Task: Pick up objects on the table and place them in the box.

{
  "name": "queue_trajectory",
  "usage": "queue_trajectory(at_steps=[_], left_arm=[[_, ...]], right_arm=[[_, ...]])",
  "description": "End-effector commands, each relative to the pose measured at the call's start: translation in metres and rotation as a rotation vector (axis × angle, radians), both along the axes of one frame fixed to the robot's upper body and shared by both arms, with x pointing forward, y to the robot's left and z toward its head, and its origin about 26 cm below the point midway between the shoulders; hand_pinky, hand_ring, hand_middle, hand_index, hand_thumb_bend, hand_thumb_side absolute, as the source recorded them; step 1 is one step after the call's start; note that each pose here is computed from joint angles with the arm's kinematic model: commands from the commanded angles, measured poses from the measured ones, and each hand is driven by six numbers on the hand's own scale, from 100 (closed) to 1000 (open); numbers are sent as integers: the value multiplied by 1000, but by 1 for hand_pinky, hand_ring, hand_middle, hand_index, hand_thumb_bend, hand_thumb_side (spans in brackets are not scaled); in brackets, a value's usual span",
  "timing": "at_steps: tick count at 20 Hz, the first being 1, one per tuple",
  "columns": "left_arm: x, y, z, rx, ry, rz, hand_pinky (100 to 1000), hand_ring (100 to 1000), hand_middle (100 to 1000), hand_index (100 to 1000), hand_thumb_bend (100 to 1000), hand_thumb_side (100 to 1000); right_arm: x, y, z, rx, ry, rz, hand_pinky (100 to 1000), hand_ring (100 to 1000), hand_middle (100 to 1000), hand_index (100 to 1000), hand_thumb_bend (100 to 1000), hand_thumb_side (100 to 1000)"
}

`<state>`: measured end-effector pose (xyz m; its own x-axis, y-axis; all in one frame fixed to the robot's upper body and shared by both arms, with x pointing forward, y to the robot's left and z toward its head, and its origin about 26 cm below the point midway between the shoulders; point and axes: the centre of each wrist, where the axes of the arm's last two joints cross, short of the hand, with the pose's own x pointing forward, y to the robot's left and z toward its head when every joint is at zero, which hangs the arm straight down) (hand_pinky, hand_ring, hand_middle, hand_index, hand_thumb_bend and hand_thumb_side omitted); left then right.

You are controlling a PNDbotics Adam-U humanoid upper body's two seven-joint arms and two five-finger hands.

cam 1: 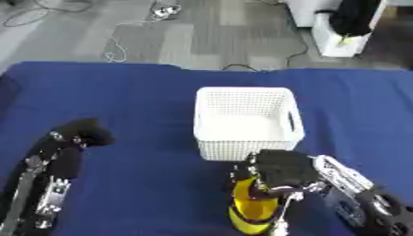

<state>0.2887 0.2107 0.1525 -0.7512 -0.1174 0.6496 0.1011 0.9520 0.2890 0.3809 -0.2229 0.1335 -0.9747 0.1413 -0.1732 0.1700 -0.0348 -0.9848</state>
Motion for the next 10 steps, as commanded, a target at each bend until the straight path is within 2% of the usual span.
queue_trajectory(at_steps=[1, 10], left_arm=[[-3, 0, 5, -12, -21, -6, 689, 651, 610, 815, 190, 842], [-4, 2, 3, -14, -11, 2, 690, 651, 610, 814, 189, 839]], right_arm=[[-1, -5, 12, 0, -4, -1, 100, 100, 100, 100, 765, 470], [-7, -7, 32, 10, 35, 25, 100, 100, 100, 100, 765, 466]])
